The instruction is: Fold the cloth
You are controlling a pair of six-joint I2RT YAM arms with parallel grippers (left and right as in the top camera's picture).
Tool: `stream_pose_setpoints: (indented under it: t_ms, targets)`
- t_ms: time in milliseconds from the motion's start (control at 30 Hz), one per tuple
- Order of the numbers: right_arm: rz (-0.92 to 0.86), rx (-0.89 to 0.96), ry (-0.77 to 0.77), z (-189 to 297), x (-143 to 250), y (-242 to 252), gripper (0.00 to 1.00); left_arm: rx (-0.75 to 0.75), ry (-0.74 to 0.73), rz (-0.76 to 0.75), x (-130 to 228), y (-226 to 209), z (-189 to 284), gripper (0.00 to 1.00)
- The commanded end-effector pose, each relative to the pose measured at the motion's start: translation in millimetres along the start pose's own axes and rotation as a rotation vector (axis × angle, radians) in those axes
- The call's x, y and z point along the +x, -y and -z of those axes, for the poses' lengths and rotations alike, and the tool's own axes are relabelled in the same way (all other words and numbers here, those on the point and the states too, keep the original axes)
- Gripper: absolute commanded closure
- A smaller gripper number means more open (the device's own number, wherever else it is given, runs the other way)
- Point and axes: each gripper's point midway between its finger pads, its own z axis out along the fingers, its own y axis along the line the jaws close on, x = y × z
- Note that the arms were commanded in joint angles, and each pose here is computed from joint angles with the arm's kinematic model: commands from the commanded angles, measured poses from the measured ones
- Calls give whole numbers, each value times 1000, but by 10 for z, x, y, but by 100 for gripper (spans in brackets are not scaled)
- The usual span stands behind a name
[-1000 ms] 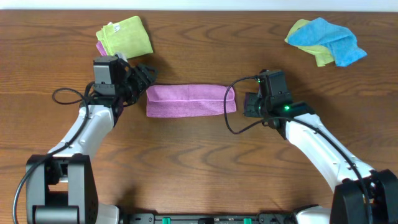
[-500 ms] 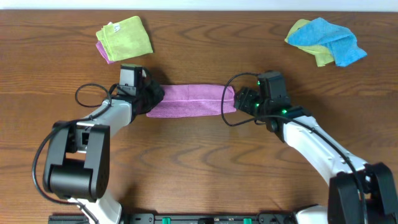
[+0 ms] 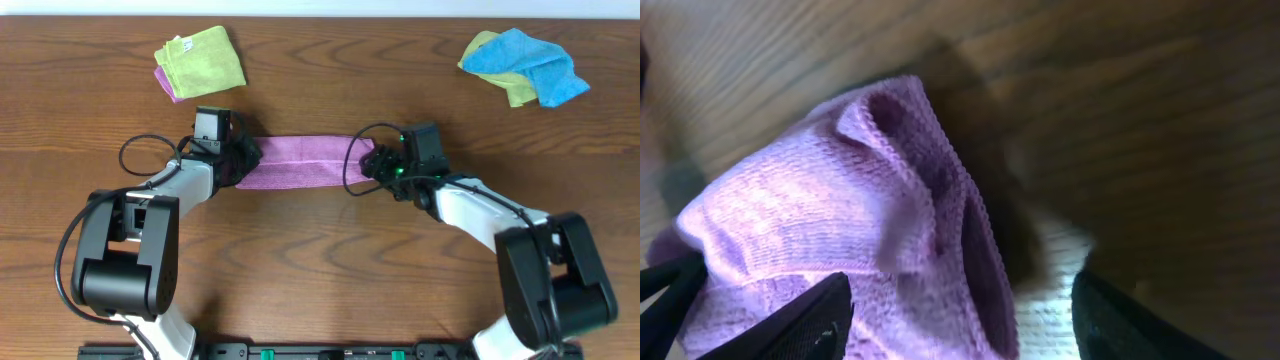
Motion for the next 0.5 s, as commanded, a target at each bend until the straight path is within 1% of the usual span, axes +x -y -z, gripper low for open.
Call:
stream_pose_setpoints:
  t_ms: [0,233,267,333,467]
  targets:
    - [-46,-8,-38,-115,134,-1,30,-38,0,-11,-11,-75,-37,94]
    - [-38,-65,-16,-257,131,-134,32,-51,-13,-9,22,-109,-35,94]
    - [-33,-68,-7,-286,124,-139,34,-52,-14,-9,24,-111,-35,95]
    - [-27,-67,8,-334,115,-136,42,-54,-16,-10,29,-115,-35,94]
    - [-19,-62,42,-432,72,-103,53,-54,-26,-11,50,-120,-34,94]
